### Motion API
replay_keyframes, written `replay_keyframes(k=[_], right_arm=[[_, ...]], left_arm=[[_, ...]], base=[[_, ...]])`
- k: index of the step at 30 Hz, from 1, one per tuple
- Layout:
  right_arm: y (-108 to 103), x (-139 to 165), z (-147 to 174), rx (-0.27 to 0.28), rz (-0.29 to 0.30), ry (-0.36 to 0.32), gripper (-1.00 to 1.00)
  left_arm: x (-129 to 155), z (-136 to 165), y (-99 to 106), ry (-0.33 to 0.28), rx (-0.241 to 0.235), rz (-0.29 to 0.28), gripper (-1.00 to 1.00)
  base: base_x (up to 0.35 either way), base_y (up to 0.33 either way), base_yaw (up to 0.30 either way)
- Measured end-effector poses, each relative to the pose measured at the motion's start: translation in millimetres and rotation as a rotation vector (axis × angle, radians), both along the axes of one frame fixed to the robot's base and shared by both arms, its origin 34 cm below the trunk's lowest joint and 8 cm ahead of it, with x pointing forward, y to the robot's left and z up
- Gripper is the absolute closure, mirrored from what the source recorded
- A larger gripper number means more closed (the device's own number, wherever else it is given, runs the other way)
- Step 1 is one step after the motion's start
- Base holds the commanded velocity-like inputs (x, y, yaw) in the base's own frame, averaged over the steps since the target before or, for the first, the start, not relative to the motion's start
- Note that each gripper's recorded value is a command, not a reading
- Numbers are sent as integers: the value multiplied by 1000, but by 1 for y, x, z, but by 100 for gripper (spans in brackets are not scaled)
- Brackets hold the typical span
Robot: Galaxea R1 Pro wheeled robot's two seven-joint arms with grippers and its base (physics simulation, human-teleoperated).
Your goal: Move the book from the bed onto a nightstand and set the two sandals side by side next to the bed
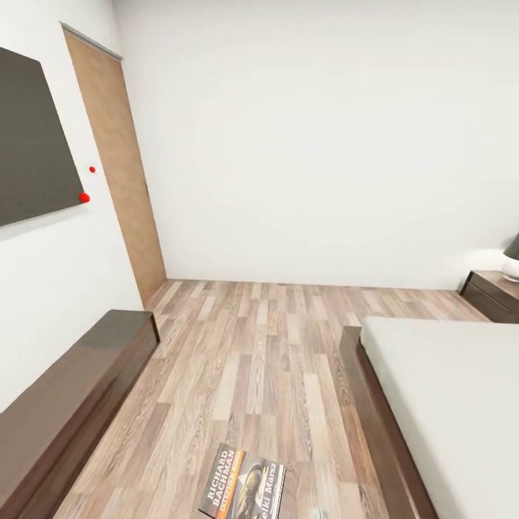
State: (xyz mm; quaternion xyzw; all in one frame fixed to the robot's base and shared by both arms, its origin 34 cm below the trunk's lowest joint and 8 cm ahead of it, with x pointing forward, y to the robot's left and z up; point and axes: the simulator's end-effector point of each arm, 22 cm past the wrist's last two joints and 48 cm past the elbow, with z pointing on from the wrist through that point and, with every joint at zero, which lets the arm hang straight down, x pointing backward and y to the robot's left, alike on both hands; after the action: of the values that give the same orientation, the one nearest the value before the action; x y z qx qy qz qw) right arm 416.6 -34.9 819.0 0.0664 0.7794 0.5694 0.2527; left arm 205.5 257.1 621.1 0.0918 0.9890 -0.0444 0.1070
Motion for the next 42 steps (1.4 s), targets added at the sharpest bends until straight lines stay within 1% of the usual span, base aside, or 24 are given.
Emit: replay_keyframes(k=[7, 12, 18, 32, 42], right_arm=[[0, 0, 0, 0, 0, 0, 100], [-1, 2, 1, -7, -5, -20, 100], [-1, 2, 1, -10, -7, -26, 100], [-1, 3, 1, -11, -7, -30, 100], [-1, 2, 1, -11, -7, -29, 100]], left_arm=[[0, 0, 0, 0, 0, 0, -100], [0, 0, 0, 0, 0, 0, -100], [0, 0, 0, 0, 0, 0, -100], [0, 0, 0, -1, 0, 0, -100], [0, 0, 0, -1, 0, 0, -100]], base=[[309, 79, -2], [309, 98, -1], [309, 102, 0], [309, 89, 0], [309, 27, 0]])
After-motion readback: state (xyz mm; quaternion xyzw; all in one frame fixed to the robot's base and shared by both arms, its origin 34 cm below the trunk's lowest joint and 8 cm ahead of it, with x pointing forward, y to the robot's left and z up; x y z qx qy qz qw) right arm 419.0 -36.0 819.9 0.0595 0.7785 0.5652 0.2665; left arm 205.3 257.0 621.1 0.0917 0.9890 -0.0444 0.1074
